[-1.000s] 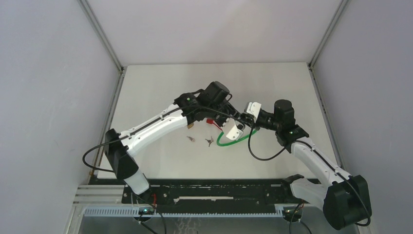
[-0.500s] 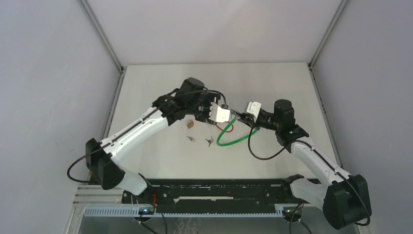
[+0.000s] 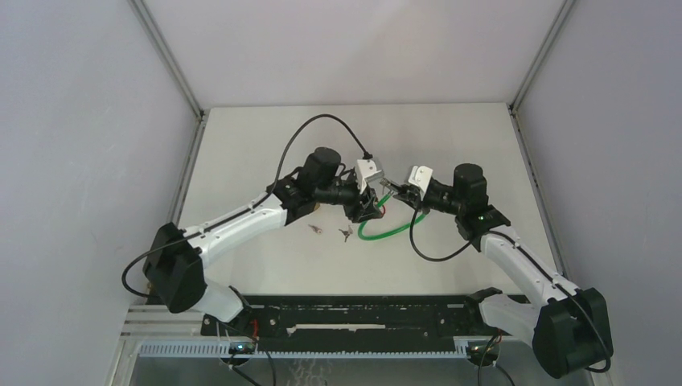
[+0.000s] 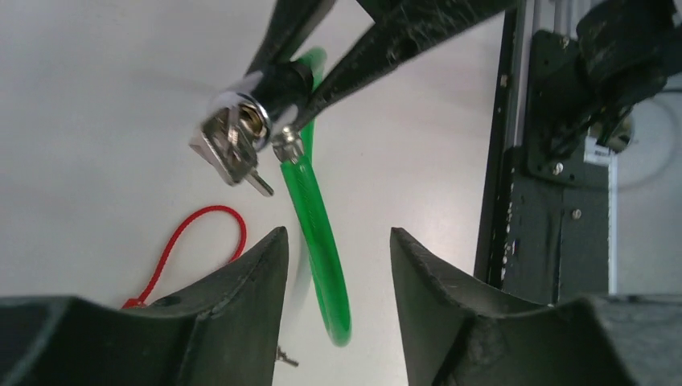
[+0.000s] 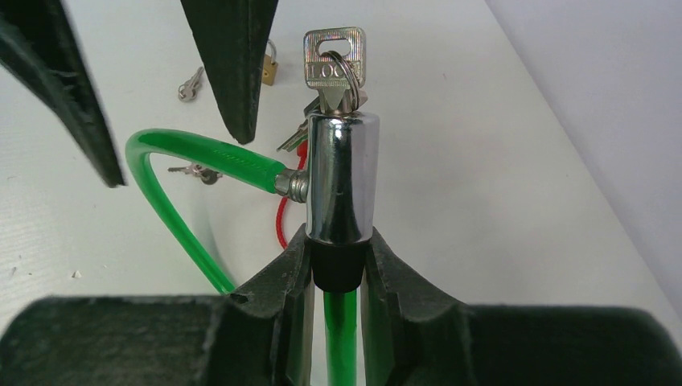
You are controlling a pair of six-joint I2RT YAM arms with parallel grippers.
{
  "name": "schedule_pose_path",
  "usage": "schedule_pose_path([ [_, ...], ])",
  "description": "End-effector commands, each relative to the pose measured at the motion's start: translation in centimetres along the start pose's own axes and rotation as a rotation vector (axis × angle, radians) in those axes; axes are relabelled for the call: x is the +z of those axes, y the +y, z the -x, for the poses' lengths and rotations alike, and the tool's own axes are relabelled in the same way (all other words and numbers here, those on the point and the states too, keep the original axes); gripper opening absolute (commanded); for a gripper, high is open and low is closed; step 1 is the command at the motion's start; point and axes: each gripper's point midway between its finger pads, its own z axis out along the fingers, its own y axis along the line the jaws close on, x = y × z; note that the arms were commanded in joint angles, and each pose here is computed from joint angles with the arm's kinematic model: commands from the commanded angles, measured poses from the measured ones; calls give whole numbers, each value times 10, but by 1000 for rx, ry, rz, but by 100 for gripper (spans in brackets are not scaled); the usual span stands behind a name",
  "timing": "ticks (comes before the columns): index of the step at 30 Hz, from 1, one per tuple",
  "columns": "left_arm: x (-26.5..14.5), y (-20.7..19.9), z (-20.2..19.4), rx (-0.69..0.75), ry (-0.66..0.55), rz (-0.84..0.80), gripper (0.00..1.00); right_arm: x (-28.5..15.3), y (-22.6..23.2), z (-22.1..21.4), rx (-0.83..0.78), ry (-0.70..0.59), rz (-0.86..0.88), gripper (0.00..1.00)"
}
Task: Lock with the key
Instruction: Lock the lock at the center of the board.
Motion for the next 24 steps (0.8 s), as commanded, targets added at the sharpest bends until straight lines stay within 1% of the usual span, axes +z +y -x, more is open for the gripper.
schedule_pose_path([
  [1, 10, 2, 26, -132, -119, 9, 49, -4, 10, -14, 76, 46, 23, 0],
  [4, 15, 11, 15, -157, -101, 51, 39, -6, 10, -14, 76, 34, 27, 0],
  [8, 20, 16, 4, -172, -82, 67, 28, -9, 11, -12, 90, 18, 34, 0],
  [14, 18, 29, 0, -160, -82, 106, 7, -12, 20, -7, 78, -18, 91, 0],
  [16, 17, 33, 3, -127, -88, 108, 1, -13, 26, -6, 72, -30, 119, 0],
  [20, 10, 45, 10, -70, -114, 117, 0, -14, 33, -3, 58, -47, 155, 0],
  [24, 2, 57, 17, -69, -149, 124, 0, -16, 36, 4, 44, -71, 170, 0],
])
